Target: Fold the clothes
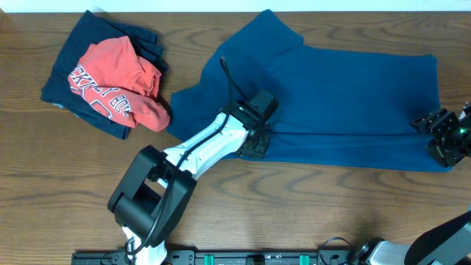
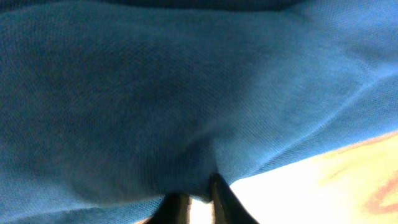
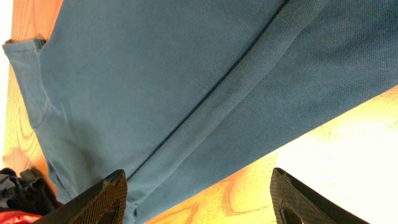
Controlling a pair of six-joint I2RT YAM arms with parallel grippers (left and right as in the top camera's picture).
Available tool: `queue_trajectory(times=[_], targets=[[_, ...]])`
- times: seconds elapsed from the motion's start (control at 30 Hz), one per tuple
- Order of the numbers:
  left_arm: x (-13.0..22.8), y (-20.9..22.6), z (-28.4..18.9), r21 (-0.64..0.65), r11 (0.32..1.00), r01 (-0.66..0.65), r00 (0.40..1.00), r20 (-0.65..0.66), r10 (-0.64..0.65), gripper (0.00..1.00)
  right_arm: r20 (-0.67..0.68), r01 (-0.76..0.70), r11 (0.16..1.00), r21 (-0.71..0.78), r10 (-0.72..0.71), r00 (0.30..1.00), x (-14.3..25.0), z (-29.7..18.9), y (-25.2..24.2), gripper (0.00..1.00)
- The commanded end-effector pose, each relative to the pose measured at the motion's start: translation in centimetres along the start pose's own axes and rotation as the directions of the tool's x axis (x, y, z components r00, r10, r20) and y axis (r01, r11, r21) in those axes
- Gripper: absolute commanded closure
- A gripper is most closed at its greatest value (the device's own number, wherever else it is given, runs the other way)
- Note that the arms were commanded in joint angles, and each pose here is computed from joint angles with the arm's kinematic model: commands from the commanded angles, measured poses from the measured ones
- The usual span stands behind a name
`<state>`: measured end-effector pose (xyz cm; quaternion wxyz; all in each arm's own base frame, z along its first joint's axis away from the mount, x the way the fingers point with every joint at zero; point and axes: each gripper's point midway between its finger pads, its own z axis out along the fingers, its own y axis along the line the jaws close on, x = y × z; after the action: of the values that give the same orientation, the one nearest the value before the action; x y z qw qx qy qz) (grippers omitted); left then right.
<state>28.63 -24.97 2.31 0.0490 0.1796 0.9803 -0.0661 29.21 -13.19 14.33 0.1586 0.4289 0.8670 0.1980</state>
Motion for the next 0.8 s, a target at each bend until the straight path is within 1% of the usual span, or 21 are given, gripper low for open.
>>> queue_trajectory(times=[0.0, 0.17, 0.3, 0.37, 0.57, 0.77], targets=[[0.7, 0.6, 0.7, -0.026, 1.0, -0.017, 0.999, -0.029, 0.016, 0.94, 0.009, 0.03, 1.0, -0.002, -0.03, 1.0, -0.2, -0.2, 0.4, 0.28], [0.4, -0.8, -2.3, 0.034, 0.999, -0.015, 0.999, -0.037, 0.017, 0.94, 0.01, 0.031, 1.0, -0.002, -0.031, 0.999, -0.2, -0.2, 0.4, 0.28], [-1.8, -1.9, -5.4, 0.065, 0.997, -0.051, 0.998, 0.05, 0.048, 0.94, 0.015, 0.032, 0.999, -0.004, -0.032, 0.999, -0.4, -0.2, 0.4, 0.27], [-3.0, -2.3, -6.1, 0.077, 0.993, -0.084, 0.992, 0.105, 0.076, 0.94, 0.016, 0.03, 1.0, -0.004, -0.03, 0.999, -0.4, -0.2, 0.5, 0.27], [-5.5, -3.0, -5.7, 0.078, 0.983, -0.165, 0.967, 0.206, 0.147, 0.94, 0.016, 0.03, 1.0, -0.004, -0.03, 0.999, -0.4, -0.2, 0.4, 0.27], [-8.3, -2.4, -5.5, -0.007, 0.976, -0.216, 0.929, 0.305, 0.208, 0.94, 0.017, 0.031, 1.0, -0.004, -0.031, 0.999, -0.4, -0.2, 0.5, 0.27]])
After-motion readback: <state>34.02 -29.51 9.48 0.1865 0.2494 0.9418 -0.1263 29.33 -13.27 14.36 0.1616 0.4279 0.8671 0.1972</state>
